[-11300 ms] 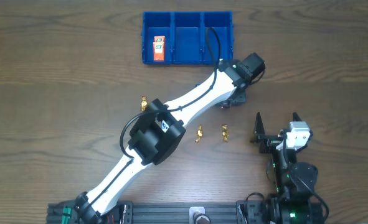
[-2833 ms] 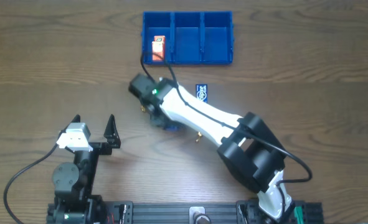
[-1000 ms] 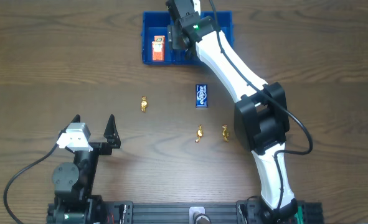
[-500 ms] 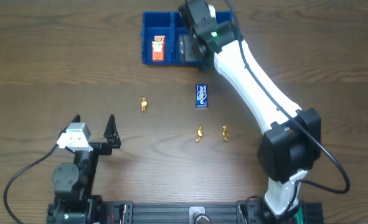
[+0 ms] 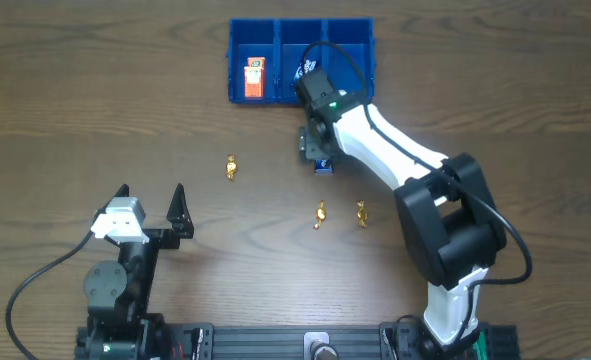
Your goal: Sort Candies Into Trays
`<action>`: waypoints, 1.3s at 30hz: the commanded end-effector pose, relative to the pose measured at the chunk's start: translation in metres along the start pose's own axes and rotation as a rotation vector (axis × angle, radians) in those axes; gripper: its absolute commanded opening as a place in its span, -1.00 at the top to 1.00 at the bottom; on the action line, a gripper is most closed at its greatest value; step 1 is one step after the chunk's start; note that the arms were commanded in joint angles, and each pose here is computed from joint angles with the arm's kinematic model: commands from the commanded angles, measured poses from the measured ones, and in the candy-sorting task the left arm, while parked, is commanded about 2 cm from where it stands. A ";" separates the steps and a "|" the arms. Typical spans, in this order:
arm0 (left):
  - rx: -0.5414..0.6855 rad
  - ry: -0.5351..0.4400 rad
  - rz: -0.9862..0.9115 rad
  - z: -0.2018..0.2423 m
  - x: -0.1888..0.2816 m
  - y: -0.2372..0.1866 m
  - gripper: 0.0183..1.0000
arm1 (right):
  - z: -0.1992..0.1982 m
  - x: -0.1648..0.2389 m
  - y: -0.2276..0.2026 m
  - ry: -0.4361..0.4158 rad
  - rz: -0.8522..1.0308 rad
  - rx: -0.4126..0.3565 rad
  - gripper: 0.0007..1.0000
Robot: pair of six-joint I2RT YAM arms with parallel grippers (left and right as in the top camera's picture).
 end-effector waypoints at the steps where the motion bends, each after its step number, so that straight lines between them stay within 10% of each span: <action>1: -0.003 -0.006 0.049 0.001 -0.001 -0.012 -0.99 | 0.013 -0.016 -0.010 0.008 0.038 -0.010 -0.67; 11: -0.003 -0.006 0.049 0.001 -0.001 -0.012 -1.00 | 0.013 -0.028 -0.015 -0.004 0.073 -0.030 -0.50; 30: -0.003 -0.005 0.050 0.001 -0.001 -0.012 -1.00 | 0.009 -0.026 -0.013 -0.003 0.074 -0.055 0.47; 39: -0.003 -0.006 0.049 0.001 -0.001 -0.012 -1.00 | 0.015 0.084 0.015 0.026 -0.151 -0.046 0.47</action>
Point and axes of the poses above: each gripper's point midway between its finger pads, its own x axis back along the fingers, its own z axis along the line the jaws close on, y = z × x, the point moved 8 cm from there along x, back along the fingers, and after that the axes turned 1 degree about -x, right-handed, at the moved point
